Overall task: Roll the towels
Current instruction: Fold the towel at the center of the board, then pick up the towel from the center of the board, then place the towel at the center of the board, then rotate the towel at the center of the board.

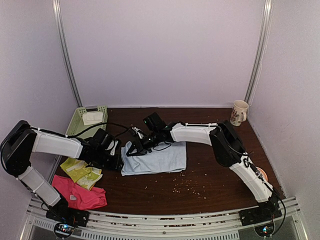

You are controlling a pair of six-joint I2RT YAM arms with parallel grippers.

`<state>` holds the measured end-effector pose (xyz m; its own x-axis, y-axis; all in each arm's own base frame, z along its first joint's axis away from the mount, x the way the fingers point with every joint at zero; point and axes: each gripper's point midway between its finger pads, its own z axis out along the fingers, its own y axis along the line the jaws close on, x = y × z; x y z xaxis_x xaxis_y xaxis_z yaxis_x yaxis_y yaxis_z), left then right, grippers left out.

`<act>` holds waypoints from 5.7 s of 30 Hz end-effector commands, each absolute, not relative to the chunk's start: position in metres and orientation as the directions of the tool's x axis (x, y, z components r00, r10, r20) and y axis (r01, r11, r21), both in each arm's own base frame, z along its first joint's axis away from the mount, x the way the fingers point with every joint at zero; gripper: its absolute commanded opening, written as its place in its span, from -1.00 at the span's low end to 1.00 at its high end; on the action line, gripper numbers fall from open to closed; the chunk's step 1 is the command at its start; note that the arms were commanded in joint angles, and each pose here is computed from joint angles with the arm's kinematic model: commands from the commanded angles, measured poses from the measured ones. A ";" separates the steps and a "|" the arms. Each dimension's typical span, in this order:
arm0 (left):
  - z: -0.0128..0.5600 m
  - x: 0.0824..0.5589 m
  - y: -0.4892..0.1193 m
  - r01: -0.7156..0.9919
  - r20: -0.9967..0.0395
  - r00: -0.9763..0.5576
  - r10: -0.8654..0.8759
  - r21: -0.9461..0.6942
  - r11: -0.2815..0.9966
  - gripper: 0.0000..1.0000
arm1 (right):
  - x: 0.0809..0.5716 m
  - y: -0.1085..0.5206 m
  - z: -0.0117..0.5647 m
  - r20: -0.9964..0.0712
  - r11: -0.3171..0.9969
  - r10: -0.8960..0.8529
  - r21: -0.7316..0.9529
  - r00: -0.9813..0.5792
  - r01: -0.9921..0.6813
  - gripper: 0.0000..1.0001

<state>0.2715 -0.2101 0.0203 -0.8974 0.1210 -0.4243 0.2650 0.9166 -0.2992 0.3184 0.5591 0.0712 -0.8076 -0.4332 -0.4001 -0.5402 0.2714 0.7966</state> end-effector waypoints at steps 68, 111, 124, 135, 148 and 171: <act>0.069 0.319 -0.214 0.162 -0.379 -0.922 0.083 -0.181 0.970 0.08 | 0.400 0.277 0.107 -0.497 0.616 -0.586 0.241 -0.641 -0.750 -0.14; 0.250 0.384 -0.345 0.476 -0.598 -0.802 -0.009 -0.647 0.596 -1.00 | 0.447 0.186 0.172 -0.587 0.753 -0.383 0.248 -0.713 -0.609 -0.16; 0.427 0.343 -0.468 0.724 -0.747 -0.665 -0.006 -0.646 0.244 -1.00 | 0.455 0.120 0.202 -0.646 0.823 -0.242 0.258 -0.724 -0.505 -0.16; 0.412 0.302 -0.516 0.731 -0.732 -0.679 0.058 -0.668 0.135 -1.00 | 0.459 0.033 0.225 -0.673 0.912 -0.080 0.248 -0.735 -0.326 -0.17; 0.154 0.323 -0.356 0.447 -0.453 -0.876 0.164 -0.638 0.627 -1.00 | 0.455 0.050 0.214 -0.651 0.871 -0.087 0.318 -0.754 -0.375 -0.17; 0.089 0.300 -0.355 0.470 -0.379 -0.876 0.298 -0.535 0.702 -0.87 | 0.345 0.234 0.088 -0.393 0.509 -0.720 0.260 -0.572 -0.820 -0.40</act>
<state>0.3101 -0.3395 0.1117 -0.8753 0.2702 -0.4010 0.4473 0.7673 -0.4595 0.3399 0.2335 0.1086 -0.5796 -0.6852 -0.4410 -0.8142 0.5101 0.2774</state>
